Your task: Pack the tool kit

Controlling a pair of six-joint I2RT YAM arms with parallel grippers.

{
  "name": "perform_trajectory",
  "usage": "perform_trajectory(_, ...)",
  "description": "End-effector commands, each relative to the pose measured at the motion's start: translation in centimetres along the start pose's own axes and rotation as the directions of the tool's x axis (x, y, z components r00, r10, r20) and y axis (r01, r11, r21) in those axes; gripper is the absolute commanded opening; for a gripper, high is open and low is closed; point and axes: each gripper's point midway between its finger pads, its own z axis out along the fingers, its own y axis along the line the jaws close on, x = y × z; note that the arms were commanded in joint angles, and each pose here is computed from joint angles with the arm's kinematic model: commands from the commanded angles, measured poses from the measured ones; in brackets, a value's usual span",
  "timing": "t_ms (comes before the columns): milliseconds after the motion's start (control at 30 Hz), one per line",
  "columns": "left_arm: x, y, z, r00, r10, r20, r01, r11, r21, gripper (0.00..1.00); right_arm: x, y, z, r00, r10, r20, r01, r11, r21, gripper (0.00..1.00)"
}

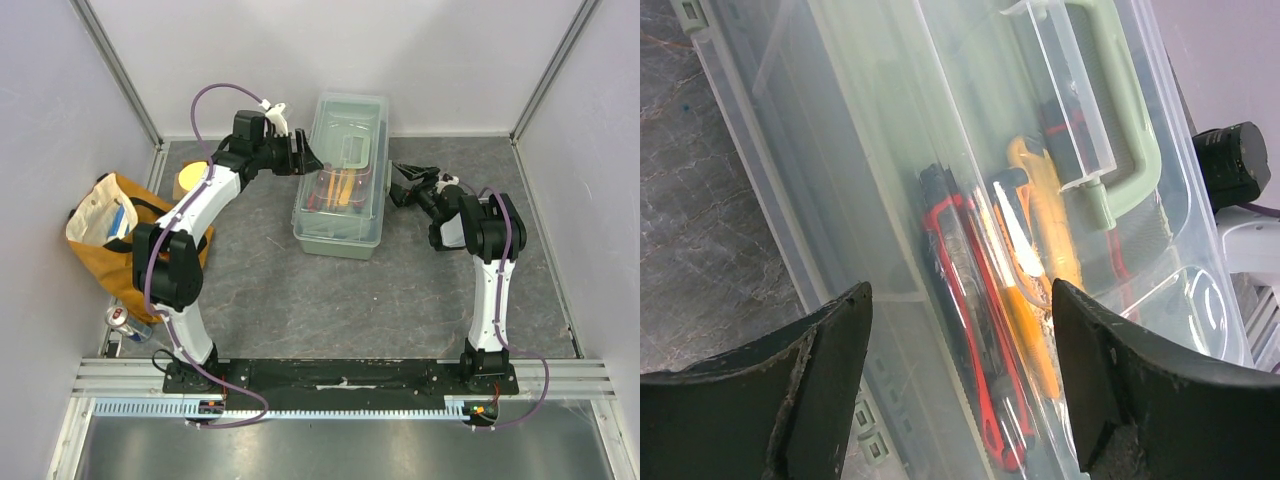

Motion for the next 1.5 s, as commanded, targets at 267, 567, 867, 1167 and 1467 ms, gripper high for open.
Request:
perform_trajectory(267, 3.7, 2.8, 1.7, 0.992, -0.026, -0.121, 0.019, 0.998, -0.06, 0.75, 5.5, 6.3, -1.3, 0.958, -0.217, -0.186, 0.153, 0.94, -0.304, 0.85)
perform_trajectory(567, 3.6, 2.9, 1.6, 0.992, -0.019, -0.127, 0.01, 0.998, -0.068, 0.75, 6.8, 8.5, -2.2, 0.939, -0.282, -0.196, 0.197, 0.91, -0.366, 0.98)
perform_trajectory(867, 3.6, 3.0, 1.5, 0.991, -0.016, -0.13, 0.006, 0.997, -0.076, 0.74, 7.5, 9.8, -2.6, 0.931, -0.31, -0.19, 0.219, 0.895, -0.389, 0.98)
perform_trajectory(1167, 3.4, 3.2, 1.4, 0.992, -0.012, -0.128, 0.0, 0.996, -0.089, 0.74, 8.4, 11.2, -3.1, 0.926, -0.319, -0.201, 0.227, 0.897, -0.38, 0.88)
perform_trajectory(1467, 3.2, 3.6, 1.5, 0.991, -0.009, -0.133, -0.007, 0.993, -0.117, 0.74, 8.2, 8.6, -1.7, 0.904, -0.343, -0.255, 0.318, 0.939, -0.133, 0.83)
